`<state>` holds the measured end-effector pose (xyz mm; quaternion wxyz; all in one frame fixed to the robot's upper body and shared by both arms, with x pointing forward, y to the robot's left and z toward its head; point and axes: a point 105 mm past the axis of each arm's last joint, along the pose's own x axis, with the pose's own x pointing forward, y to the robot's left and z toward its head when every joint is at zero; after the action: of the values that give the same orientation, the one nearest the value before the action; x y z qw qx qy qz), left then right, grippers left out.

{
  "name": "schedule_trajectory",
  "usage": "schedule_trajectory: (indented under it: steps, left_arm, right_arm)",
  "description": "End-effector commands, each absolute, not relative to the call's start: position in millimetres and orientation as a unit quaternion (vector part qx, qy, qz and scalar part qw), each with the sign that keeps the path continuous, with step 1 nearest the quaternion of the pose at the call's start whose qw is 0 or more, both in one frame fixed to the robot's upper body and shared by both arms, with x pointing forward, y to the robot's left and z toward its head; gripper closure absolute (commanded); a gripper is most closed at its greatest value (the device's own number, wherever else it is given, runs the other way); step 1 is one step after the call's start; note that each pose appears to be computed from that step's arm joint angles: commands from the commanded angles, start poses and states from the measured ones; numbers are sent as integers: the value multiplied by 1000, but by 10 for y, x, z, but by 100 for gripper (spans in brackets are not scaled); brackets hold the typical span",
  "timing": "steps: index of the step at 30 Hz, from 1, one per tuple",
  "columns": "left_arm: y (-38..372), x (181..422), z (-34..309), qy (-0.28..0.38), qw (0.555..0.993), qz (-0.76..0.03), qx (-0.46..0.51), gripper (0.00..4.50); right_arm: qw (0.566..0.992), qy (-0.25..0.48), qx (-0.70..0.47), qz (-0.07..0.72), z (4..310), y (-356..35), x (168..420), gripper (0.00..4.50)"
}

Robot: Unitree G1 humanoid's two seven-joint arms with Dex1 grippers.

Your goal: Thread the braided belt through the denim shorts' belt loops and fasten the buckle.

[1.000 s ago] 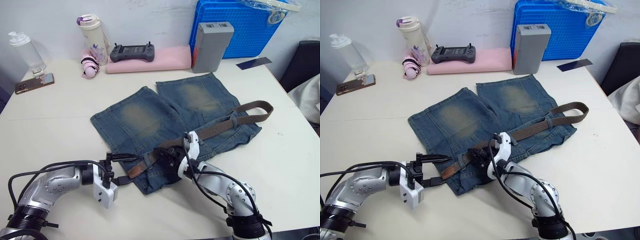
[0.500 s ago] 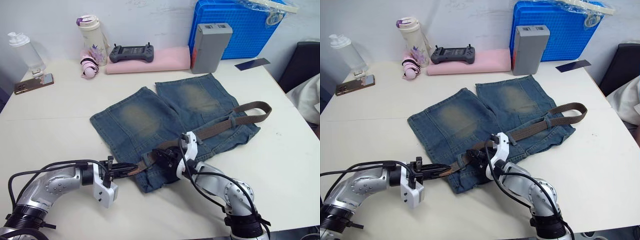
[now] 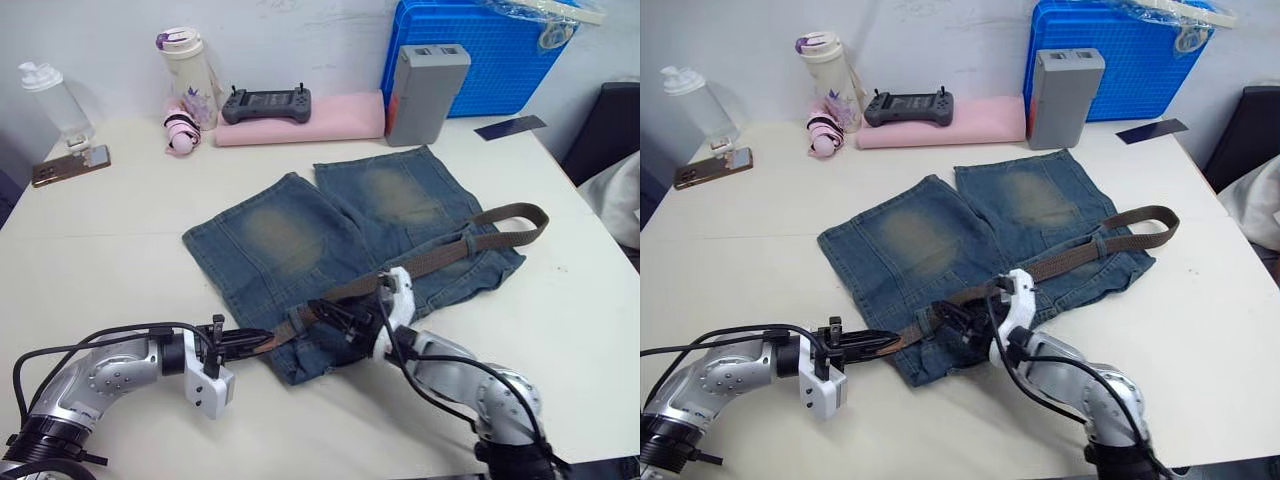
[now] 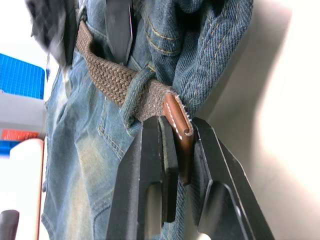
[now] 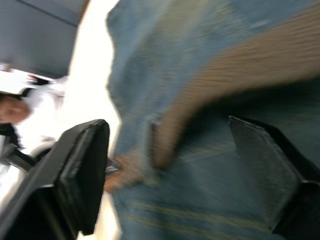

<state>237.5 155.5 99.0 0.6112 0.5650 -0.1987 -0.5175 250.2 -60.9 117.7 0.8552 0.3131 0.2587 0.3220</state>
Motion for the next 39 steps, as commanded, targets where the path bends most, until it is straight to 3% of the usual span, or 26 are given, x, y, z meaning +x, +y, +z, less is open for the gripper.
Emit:
schedule_trajectory:
  steps: [1,6,9,14,21,36,38,39]
  left_arm:
    - [1595,2391,1050,-193,628,-513,552,446]
    - [1636,2436,1078,-184,638,-513,544,446]
    - [1660,2460,1084,-178,643,-514,539,446]
    - [1697,2438,1066,-168,650,-523,525,446]
    - [1846,2376,1085,-155,654,-522,526,446]
    - [1913,2254,1045,-119,685,-518,499,446]
    - [1922,2256,1049,-116,689,-514,497,342]
    - [1922,2259,1053,-116,690,-512,498,314]
  right_arm:
    - [881,217,192,374,1342,-669,2319,66]
    - [914,186,-7,361,1201,-872,2358,66]
    - [918,185,-55,345,1090,-944,2415,189]
    - [920,204,-71,327,899,-919,2470,440]
    - [912,292,-77,276,511,-1000,2451,446]
    - [912,298,-72,273,481,-976,2527,446]
    - [912,297,-72,274,482,-972,2535,450]
    - [912,297,-72,274,482,-971,2539,450]
